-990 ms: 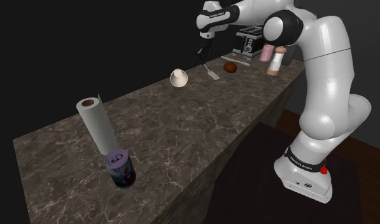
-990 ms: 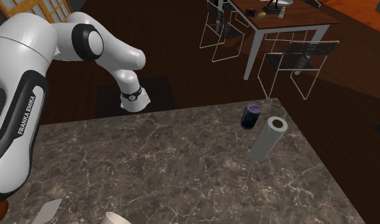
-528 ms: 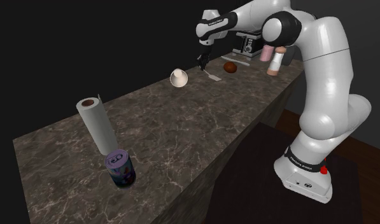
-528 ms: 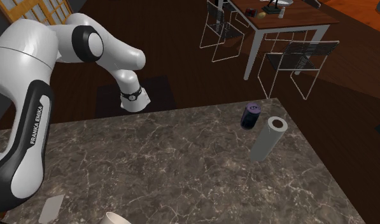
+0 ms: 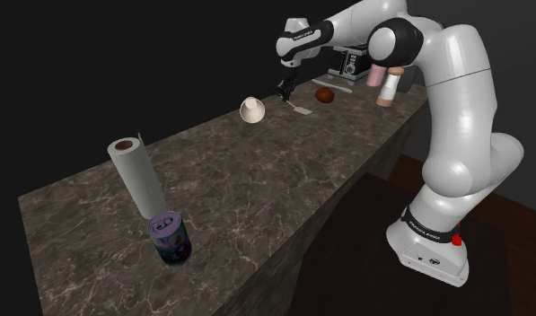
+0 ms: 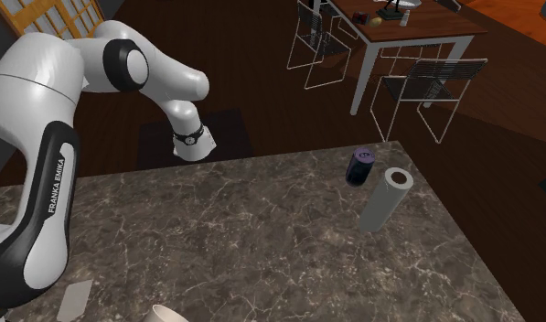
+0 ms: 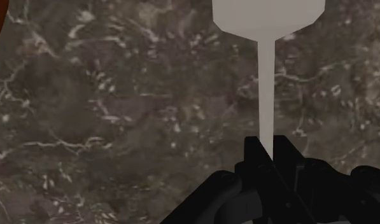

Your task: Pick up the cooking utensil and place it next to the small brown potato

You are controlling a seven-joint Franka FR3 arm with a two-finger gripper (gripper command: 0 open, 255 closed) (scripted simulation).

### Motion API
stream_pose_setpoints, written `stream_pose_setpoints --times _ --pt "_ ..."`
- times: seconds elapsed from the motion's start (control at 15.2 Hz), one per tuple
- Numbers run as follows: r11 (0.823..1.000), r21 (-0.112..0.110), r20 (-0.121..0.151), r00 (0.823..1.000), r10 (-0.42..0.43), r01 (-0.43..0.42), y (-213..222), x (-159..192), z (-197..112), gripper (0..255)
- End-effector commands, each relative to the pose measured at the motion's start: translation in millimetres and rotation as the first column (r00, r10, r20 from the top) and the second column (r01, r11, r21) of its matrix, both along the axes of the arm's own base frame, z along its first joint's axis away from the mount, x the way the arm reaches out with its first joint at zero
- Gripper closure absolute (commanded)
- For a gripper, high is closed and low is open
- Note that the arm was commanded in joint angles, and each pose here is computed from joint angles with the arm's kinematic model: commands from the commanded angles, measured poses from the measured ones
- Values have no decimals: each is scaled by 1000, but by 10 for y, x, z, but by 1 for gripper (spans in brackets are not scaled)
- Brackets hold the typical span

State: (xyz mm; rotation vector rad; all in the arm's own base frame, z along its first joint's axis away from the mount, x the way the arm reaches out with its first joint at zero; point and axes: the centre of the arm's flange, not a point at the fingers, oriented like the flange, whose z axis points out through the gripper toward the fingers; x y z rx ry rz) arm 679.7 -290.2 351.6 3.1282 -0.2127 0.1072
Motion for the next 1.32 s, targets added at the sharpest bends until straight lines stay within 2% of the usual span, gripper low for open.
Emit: stream_pose_setpoints --times 0.0,0.07,0.13,0.46,0.73,1.25 --pt "1000 0 -2 1000 0 0 -3 -2 -11 255" --pt "1000 0 -2 1000 0 0 -3 -2 -11 255" --pt "1000 0 -2 1000 0 0 -2 1 -12 0" --pt "1000 0 -2 1000 0 0 -3 -2 -11 0" --pt "1000 0 -2 1000 0 0 1 -35 488 0" --pt "1000 0 -2 1000 0 0 1 -35 488 0"
